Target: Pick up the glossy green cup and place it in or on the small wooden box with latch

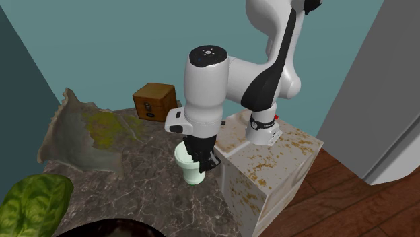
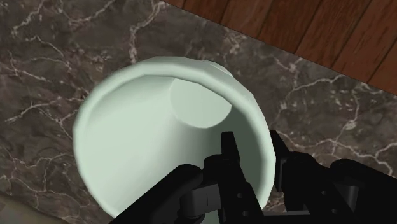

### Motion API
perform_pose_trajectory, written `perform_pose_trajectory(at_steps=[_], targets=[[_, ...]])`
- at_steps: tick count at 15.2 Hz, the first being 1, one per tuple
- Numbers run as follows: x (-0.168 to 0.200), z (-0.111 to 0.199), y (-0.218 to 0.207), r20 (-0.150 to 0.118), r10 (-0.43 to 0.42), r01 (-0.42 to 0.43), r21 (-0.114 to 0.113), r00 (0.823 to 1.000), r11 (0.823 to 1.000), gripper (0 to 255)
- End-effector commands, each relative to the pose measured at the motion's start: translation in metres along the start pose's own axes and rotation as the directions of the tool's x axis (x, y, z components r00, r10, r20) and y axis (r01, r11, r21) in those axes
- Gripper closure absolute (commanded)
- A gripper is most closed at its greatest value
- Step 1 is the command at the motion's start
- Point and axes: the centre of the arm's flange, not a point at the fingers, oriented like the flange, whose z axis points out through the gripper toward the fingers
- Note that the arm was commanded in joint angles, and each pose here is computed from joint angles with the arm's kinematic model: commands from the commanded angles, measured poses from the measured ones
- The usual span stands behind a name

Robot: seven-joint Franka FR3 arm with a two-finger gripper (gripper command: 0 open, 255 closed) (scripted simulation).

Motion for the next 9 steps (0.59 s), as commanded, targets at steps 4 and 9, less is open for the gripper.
perform_pose_trajectory(at_steps=[4, 9], targets=[[0.0, 0.001, 0.0, 0.001, 0.0, 0.0, 0.0, 1.0, 1.0, 255], [0.0, -0.015, 0.002, 0.001, 0.0, 0.0, 0.0, 1.0, 1.0, 255]])
